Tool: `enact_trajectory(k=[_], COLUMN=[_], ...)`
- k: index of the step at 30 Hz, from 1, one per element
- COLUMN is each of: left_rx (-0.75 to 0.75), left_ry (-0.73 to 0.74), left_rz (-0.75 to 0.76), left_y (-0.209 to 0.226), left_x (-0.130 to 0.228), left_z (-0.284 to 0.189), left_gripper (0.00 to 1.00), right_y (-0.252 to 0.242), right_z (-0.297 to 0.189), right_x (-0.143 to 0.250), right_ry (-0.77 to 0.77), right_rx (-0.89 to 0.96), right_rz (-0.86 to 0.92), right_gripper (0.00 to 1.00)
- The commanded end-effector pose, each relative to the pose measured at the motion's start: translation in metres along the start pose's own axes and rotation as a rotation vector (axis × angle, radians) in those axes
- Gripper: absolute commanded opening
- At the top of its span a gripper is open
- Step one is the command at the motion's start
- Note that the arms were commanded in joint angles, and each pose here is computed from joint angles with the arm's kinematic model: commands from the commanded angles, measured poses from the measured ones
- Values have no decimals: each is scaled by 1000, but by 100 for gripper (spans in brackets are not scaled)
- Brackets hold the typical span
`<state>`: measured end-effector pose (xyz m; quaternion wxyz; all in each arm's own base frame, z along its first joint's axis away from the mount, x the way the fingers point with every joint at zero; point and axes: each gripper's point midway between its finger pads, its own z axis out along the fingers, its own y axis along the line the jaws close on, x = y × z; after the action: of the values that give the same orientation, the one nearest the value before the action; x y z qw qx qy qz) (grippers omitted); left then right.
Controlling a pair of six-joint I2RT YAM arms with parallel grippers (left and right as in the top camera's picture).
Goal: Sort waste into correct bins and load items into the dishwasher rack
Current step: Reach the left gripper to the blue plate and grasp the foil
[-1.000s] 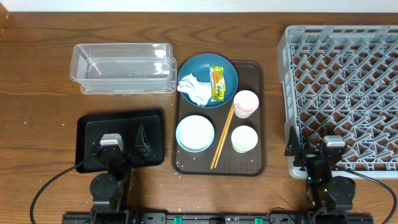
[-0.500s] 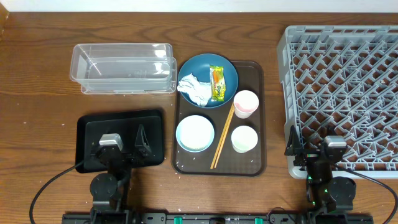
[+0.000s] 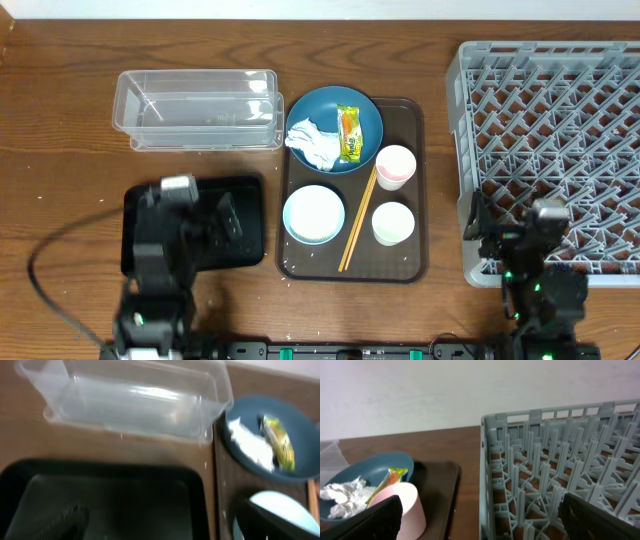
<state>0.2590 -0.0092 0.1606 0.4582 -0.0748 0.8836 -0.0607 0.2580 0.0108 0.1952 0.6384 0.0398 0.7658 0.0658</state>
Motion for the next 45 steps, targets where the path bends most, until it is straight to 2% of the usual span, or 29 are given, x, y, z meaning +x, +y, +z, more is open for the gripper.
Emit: enact_trajectory(k=[1, 5, 9, 13, 17, 22, 28, 32, 34, 40, 45], left_rx=[36, 29, 1, 10, 143, 213, 239, 322, 302, 217, 184], left_ry=[161, 434, 570, 545, 454, 321, 286, 303, 314, 412, 498], left_rz=[-18, -30, -42, -82, -104, -48, 104, 282, 353, 548, 616], left_y=[-14, -21, -21, -25, -50, -75, -116, -160, -172, -178, -170], left_x=[-13, -7, -7, -19, -42, -79, -98, -82, -66, -5, 36], left_z=[6, 6, 11, 24, 39, 58, 97, 126, 144, 190, 216], left_gripper=[96, 96, 96, 96, 96, 94, 93, 91, 91, 91, 91], right_y=[3, 3, -2, 1, 11, 13, 13, 13, 13, 13, 13], right_z=[7, 22, 34, 45, 50, 52, 52, 52, 52, 52, 52], right_x=[-21, -24, -20, -17, -11, -14, -14, -14, -14, -14, -14], right_ry=[56, 236, 407, 491, 518, 504, 506, 506, 506, 506, 506], right_rx=[13, 33, 67, 53, -8, -20, -19, -19, -19, -19, -19], right_rz=[8, -67, -124, -111, -94, -93, -93, -93, -93, -92, -92], right_gripper=[99, 99, 99, 99, 99, 99, 99, 99, 99, 99, 99])
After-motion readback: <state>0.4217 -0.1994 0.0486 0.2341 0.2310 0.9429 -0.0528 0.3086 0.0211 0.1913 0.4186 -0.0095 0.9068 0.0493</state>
